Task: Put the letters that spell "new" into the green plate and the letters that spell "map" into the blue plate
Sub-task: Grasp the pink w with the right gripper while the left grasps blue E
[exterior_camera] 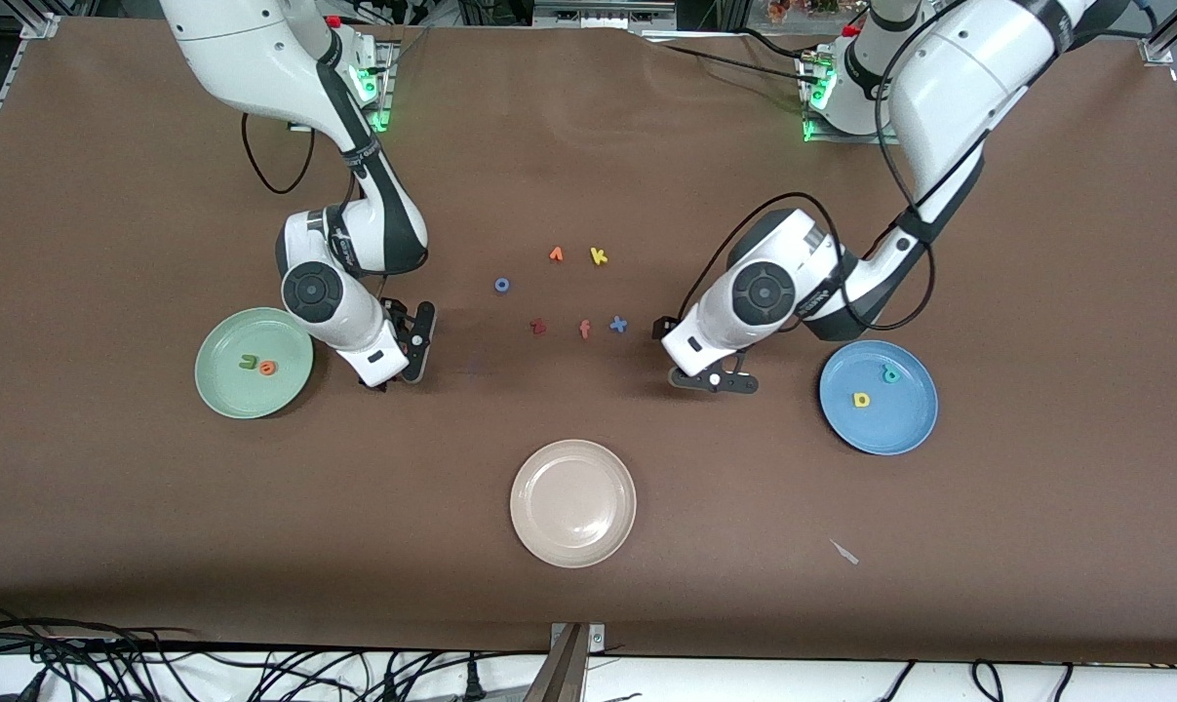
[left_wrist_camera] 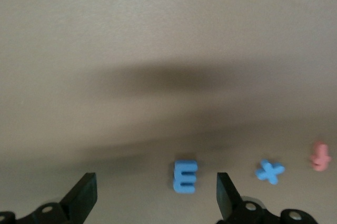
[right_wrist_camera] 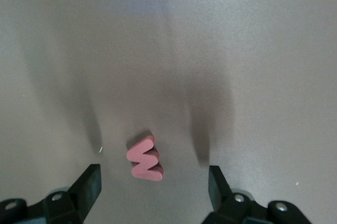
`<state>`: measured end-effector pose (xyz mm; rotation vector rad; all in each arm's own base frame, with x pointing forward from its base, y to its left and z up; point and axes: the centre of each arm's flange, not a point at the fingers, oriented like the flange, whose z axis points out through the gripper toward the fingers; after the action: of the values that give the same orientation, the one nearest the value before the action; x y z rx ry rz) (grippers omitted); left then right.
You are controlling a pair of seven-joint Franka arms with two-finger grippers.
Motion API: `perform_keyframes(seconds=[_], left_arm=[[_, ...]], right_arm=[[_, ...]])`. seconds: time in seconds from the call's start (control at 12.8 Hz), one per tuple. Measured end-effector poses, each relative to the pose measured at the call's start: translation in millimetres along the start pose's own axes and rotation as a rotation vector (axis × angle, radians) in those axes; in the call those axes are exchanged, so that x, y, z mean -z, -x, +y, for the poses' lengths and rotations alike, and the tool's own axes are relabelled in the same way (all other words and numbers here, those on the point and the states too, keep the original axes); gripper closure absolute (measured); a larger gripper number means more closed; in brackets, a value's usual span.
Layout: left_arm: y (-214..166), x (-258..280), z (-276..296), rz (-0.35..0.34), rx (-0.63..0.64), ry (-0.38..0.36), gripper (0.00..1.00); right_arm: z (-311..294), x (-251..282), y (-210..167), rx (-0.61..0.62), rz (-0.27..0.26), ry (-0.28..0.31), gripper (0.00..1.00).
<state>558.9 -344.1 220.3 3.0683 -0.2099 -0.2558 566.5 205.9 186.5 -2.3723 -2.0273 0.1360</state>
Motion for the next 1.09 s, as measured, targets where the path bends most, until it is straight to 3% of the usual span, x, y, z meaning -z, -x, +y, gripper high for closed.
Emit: perform_keyframes(seconds=[0.16, 0.23, 0.31, 0.47, 0.55, 0.7, 0.78, 1.09], left_arm=[[4, -11, 10, -0.003, -0.029, -0.018, 0.0], [6, -13, 13, -0.005, -0.036, -0.021, 0.0], [8, -15, 18, -0.008, -0.045, -0.022, 0.05], [14, -23, 29, -0.019, -0.064, -0.025, 0.12], [17, -28, 32, -0.028, -0.069, -0.027, 0.13], [18, -40, 32, -0.048, -0.069, -0.026, 0.12], [18, -46, 30, -0.055, -0.067, -0.025, 0.12], [22, -62, 34, -0.071, -0.08, -0.042, 0.23]], right_arm=[[-3, -5, -1, 0.01, -0.004, -0.008, 0.14], [-4, -9, -1, 0.017, -0.007, -0.012, 0.22], [-5, -13, -2, 0.024, -0.008, -0.013, 0.22], [-5, -12, -4, 0.033, -0.003, -0.003, 0.36], [-5, -12, -5, 0.041, -0.002, -0.002, 0.38], [-7, -11, -9, 0.054, 0.001, 0.003, 0.63], [-8, -10, -11, 0.058, 0.002, 0.004, 0.7], [-9, -10, -13, 0.063, 0.003, 0.004, 0.7]])
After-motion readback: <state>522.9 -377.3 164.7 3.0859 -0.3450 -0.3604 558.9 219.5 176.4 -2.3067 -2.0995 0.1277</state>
